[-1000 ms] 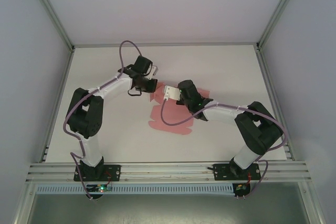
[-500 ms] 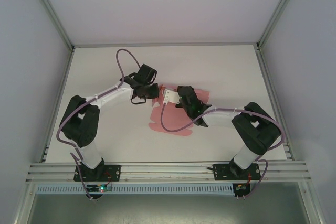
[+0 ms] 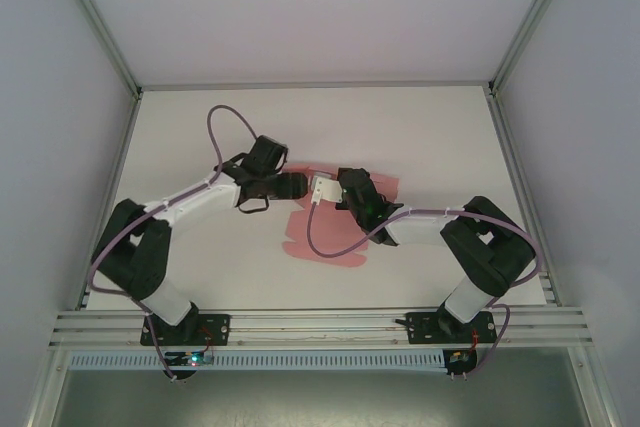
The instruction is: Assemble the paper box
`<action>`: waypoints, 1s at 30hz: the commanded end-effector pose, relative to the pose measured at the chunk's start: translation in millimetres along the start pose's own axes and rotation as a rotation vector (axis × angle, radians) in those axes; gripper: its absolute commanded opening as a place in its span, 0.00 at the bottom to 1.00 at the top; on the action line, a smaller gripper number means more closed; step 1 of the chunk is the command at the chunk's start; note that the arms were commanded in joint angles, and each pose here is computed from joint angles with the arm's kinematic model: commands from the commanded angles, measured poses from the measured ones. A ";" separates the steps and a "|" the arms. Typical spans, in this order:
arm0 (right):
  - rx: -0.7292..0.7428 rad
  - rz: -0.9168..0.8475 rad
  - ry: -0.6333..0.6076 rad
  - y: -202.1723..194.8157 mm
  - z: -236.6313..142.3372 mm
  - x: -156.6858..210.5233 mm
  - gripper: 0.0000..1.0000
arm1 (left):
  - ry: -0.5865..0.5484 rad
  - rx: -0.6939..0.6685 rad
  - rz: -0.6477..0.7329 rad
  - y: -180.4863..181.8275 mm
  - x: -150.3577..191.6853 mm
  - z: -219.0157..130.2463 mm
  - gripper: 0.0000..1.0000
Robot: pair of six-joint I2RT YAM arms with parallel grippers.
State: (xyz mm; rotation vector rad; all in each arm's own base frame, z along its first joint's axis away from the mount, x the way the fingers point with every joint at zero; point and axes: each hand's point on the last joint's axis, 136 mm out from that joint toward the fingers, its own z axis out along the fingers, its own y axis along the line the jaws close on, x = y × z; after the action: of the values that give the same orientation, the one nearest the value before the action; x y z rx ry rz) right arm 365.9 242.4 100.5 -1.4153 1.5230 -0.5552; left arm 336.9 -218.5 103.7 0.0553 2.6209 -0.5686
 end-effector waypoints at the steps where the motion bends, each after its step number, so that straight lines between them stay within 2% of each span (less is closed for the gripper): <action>1: -0.150 -0.045 0.023 42.9 -4.3 10.5 0.00 | -0.061 -0.084 0.018 20.5 -6.5 -24.3 0.90; 3: -0.149 -0.038 0.020 42.5 -4.4 10.4 0.00 | -0.101 -0.147 -0.024 38.7 -13.8 -35.2 1.00; 8: -0.140 -0.030 0.003 40.6 -6.5 7.6 0.00 | -0.155 -0.206 -0.232 95.1 -36.9 -43.6 1.00; 11: -0.127 -0.029 -0.002 37.2 -7.2 6.3 0.00 | -0.121 -0.208 -0.276 114.2 -45.7 -27.5 1.00; 12: -0.122 -0.028 -0.006 35.3 -7.5 5.5 0.00 | -0.098 -0.212 -0.283 116.3 -46.8 -19.6 0.97; 16: -0.111 -0.023 -0.016 31.7 -9.4 3.4 0.00 | -0.010 -0.070 -0.240 95.2 -49.5 15.3 0.80; 19: -0.089 -0.021 -0.027 26.5 -10.7 0.8 0.00 | 0.022 0.072 -0.187 71.4 -49.7 33.0 0.72; 21: -0.080 -0.020 -0.028 23.3 -11.5 0.1 0.00 | 0.014 0.172 -0.124 51.1 -49.1 35.9 0.63; 25: -0.062 -0.023 -0.018 18.6 -12.7 0.2 0.00 | -0.053 0.347 -0.016 20.4 -45.0 19.6 0.48; 30: -0.034 -0.026 -0.016 11.5 -16.3 -6.5 0.00 | -0.088 0.531 0.209 -23.0 -14.8 -9.1 0.47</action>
State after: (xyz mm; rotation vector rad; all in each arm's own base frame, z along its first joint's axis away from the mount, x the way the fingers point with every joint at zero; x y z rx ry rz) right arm 352.0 241.6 96.0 -1.4561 1.5214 -0.5427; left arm 360.7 -197.8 84.7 0.1233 2.5032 -0.9864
